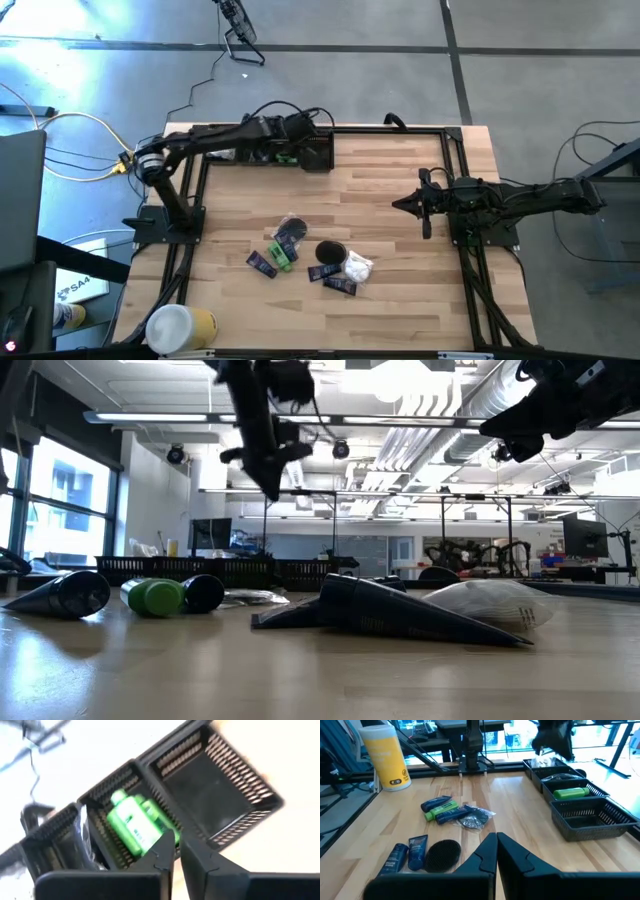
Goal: Pick & Place Travel size toiletries
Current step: Put the hairbrush into the middle left black bin
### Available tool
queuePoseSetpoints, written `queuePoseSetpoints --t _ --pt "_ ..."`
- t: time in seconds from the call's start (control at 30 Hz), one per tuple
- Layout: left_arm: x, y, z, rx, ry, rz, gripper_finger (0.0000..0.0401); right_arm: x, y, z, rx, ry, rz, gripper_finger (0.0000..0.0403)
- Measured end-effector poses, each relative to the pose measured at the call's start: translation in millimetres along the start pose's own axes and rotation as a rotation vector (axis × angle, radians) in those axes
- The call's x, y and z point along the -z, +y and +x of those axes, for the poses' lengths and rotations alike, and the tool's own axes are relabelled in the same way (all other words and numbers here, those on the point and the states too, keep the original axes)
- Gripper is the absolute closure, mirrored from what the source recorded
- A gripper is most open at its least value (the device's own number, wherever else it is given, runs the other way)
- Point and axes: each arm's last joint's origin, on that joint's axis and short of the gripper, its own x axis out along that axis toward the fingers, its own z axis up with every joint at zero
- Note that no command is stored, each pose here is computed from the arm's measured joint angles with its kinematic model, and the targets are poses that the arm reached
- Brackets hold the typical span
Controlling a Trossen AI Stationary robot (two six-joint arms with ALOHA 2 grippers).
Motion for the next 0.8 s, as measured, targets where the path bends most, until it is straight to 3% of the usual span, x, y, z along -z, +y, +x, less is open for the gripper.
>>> queuePoseSetpoints --t 0.3,0.8 --pt "23.1 -28.1 -17.5 0.159 -0.179 0.090 0.0400 -1.0 0.1 0.0 -0.001 -0.010 0.001 0.0400" --pt "111.4 -61.4 -22.6 0.612 -0.504 0.121 0.0400 -2.4 0.6 2.7 -0.006 -0.022 0.003 0.0400"
